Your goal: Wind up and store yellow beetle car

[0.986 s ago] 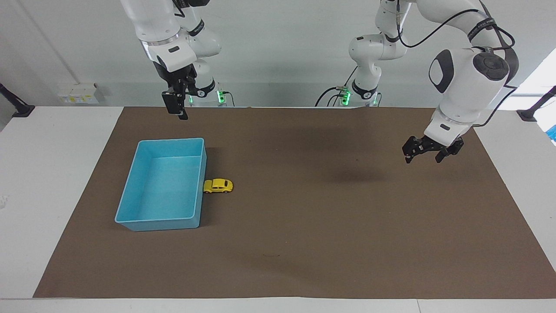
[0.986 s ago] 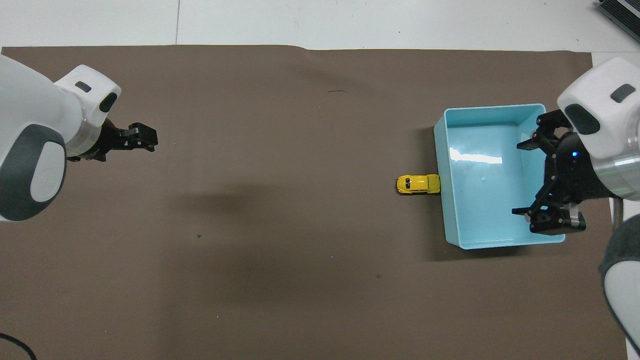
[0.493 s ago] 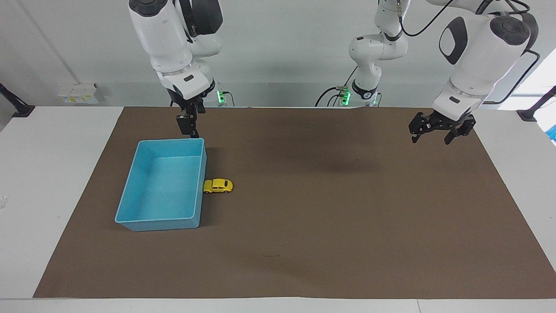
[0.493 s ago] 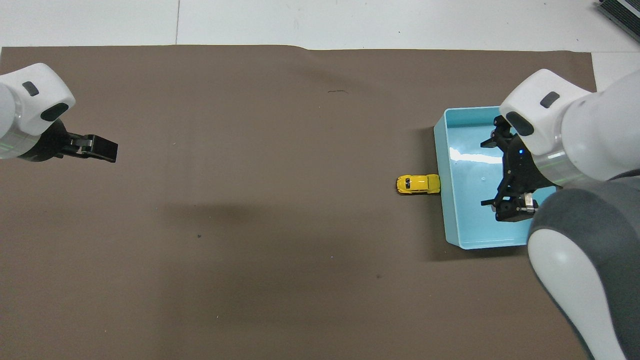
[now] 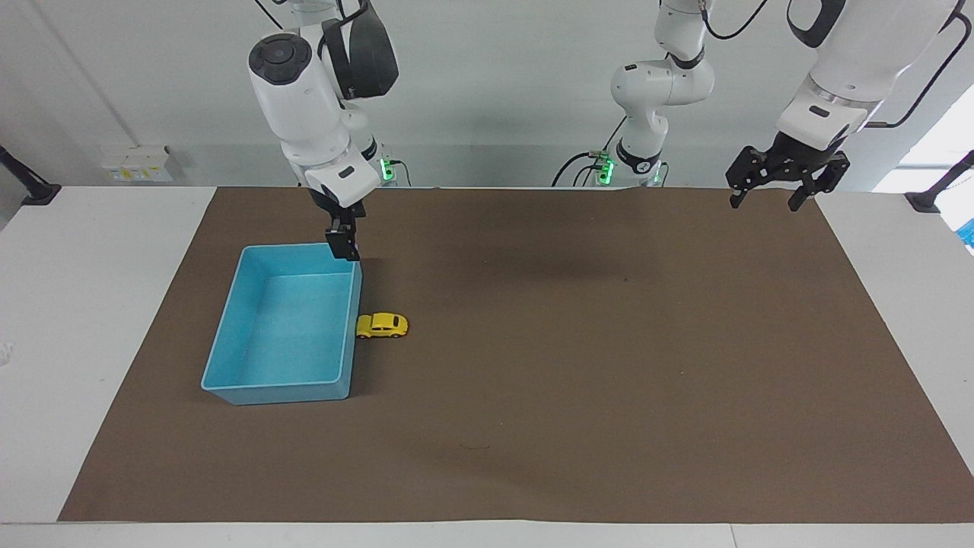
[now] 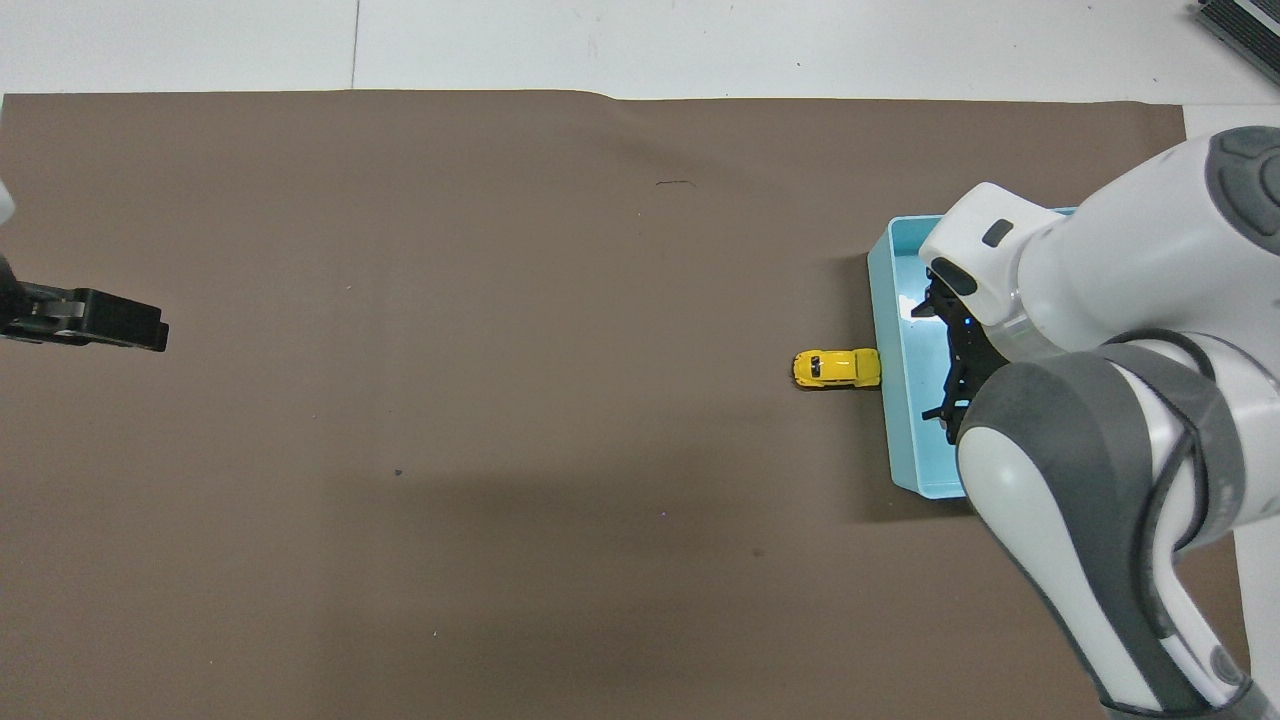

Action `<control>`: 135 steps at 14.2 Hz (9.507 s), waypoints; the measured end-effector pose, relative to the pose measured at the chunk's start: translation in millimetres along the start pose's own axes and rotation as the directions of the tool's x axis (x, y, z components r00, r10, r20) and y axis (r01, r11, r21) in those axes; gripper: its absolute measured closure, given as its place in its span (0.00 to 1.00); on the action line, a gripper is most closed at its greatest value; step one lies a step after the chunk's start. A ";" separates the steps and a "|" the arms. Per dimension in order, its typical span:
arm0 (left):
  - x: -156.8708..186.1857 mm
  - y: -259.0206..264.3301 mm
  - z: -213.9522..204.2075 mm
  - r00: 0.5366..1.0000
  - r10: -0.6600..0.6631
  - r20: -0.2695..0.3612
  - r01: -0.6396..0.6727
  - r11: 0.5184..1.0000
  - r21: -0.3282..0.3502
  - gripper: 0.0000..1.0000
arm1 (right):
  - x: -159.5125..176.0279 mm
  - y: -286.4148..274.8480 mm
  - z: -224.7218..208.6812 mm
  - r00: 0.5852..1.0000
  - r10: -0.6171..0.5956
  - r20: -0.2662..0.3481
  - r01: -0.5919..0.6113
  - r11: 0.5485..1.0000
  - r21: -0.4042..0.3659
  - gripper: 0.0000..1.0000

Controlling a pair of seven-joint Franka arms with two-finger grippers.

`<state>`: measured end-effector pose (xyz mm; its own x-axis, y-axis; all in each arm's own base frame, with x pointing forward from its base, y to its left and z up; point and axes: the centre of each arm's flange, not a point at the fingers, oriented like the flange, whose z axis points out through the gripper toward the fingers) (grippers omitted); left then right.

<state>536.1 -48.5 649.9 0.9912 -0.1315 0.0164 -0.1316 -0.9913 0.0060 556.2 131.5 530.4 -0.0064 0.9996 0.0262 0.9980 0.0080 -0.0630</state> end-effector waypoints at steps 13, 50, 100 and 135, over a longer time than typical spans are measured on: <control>-17.2 0.1 -23.5 1.000 -0.004 0.017 0.004 1.000 0.003 0.00 | 3.9 13.5 75.0 1.000 -0.002 0.001 0.002 1.000 0.010 0.00; -20.4 -32.0 -23.8 0.998 -0.063 0.017 0.063 0.998 -0.002 0.00 | 3.2 24.3 239.2 1.000 -0.012 -0.002 0.012 0.997 -0.073 0.06; -20.4 -32.0 -23.8 0.998 -0.063 0.017 0.063 0.998 -0.002 0.00 | -123.2 32.9 128.5 0.999 -0.039 0.024 0.039 0.999 0.018 0.51; -20.4 -32.0 -23.8 0.998 -0.063 0.017 0.063 0.998 -0.002 0.00 | -160.2 26.5 226.6 0.995 -0.087 0.039 0.089 0.995 -0.052 0.11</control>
<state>519.7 -13.9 673.2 0.9976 -0.0693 -0.0015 -0.0693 -0.9976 0.0093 569.4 -22.6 298.5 -0.0957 0.9954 -0.0075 0.9954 0.0957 -0.0086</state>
